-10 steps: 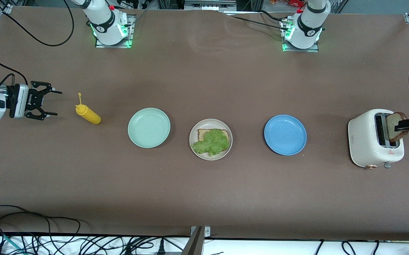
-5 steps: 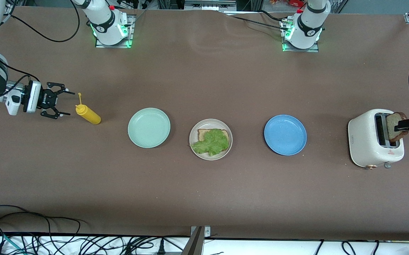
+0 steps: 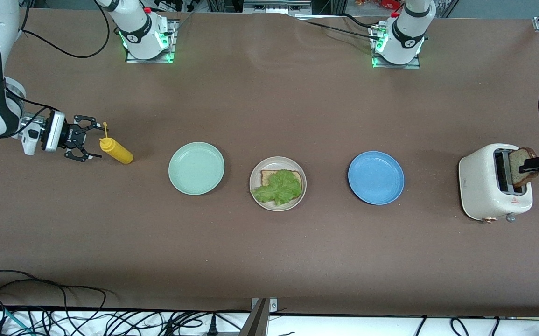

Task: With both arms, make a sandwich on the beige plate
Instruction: 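Close the right gripper around the yellow mustard bottle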

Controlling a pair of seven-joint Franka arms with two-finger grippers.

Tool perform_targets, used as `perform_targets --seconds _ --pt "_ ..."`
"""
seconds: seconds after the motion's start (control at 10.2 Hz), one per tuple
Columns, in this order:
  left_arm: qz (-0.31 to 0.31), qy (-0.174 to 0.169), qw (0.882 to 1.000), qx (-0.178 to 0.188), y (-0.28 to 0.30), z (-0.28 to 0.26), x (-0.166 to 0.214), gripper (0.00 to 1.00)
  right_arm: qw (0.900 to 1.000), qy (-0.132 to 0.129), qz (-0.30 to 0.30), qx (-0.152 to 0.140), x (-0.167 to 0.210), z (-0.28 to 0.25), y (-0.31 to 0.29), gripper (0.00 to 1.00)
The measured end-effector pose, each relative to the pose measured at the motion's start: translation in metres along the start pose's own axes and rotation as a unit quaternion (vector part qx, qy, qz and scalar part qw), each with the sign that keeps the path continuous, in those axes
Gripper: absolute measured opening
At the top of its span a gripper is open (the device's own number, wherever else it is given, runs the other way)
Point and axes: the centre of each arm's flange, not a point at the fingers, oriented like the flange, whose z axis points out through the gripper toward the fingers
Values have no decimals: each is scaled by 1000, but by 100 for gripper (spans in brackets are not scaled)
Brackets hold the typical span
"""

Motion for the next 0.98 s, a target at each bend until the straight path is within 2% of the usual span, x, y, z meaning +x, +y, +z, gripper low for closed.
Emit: perform_targets --seconds 0.98 --pt "2 0 1000 -1 2 0 2 100 999 42 -4 -17 -4 49 11 99"
